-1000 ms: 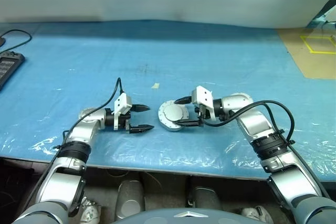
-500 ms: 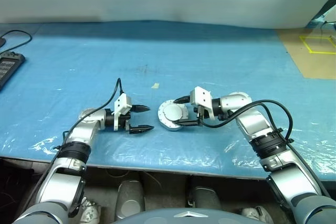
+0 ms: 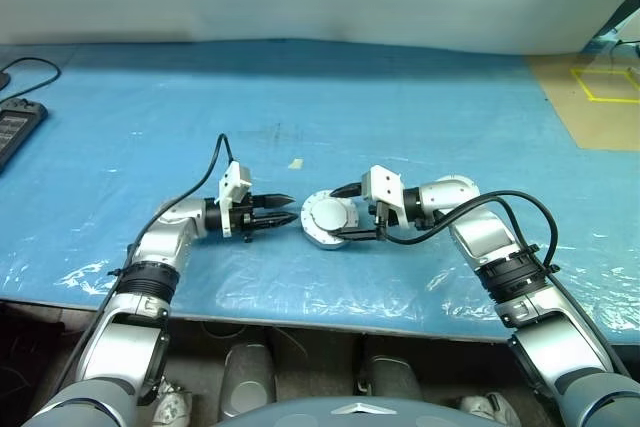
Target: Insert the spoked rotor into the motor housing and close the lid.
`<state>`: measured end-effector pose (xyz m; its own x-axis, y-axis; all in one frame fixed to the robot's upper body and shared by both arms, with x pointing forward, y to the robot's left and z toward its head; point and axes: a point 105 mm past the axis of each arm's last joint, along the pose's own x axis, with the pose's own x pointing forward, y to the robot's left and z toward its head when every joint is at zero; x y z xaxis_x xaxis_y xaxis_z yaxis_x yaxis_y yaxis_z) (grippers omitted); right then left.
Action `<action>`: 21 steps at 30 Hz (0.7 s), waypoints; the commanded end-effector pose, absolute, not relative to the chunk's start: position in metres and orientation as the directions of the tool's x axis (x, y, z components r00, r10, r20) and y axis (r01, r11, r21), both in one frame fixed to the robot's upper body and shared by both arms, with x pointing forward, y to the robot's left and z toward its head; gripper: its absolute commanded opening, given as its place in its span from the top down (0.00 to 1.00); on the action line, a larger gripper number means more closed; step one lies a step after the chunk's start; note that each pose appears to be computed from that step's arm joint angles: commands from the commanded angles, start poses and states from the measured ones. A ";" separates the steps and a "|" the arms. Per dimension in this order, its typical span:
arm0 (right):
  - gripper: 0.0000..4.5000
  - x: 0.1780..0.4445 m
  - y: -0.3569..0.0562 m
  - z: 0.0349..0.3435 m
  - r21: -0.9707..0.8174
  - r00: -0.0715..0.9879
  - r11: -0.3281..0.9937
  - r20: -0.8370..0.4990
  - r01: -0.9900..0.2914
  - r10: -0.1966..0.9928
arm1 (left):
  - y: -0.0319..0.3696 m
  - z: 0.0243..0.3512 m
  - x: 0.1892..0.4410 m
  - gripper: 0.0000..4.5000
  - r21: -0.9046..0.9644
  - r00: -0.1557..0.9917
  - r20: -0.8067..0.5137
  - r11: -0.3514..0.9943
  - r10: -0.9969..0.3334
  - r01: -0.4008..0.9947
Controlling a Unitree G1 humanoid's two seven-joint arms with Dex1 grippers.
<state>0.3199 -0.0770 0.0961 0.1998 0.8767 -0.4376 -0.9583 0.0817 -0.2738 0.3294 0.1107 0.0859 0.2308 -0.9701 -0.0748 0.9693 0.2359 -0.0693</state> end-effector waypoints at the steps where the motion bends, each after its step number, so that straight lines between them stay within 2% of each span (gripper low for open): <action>1: 0.15 0.324 -0.088 0.081 -0.264 0.247 0.128 -0.493 -0.956 0.834 | 0.109 0.104 0.333 0.80 -0.022 0.231 -0.024 0.232 -0.973 0.973; 3: 0.15 0.324 -0.089 0.081 -0.264 0.249 0.130 -0.492 -0.956 0.834 | 0.108 0.107 0.335 0.98 -0.020 0.232 -0.015 0.233 -0.972 0.972; 4: 0.15 0.324 -0.089 0.081 -0.264 0.251 0.131 -0.491 -0.955 0.834 | 0.107 0.107 0.335 1.00 -0.022 0.227 -0.015 0.228 -0.974 0.974; 12: 0.15 0.324 -0.088 0.082 -0.268 0.258 0.139 -0.486 -0.953 0.835 | 0.100 0.086 0.328 1.00 -0.004 0.188 -0.122 0.190 -0.975 0.982; 21: 0.15 0.324 -0.088 0.081 -0.269 0.264 0.146 -0.482 -0.952 0.836 | 0.087 0.071 0.316 1.00 -0.009 0.130 -0.164 0.134 -0.978 0.991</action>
<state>0.3194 -0.0773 0.0944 0.2117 0.8762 -0.4329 -0.9566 0.0951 -0.2754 0.3235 0.0924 0.0799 0.1706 -0.9775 -0.1239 0.9848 0.1732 -0.0105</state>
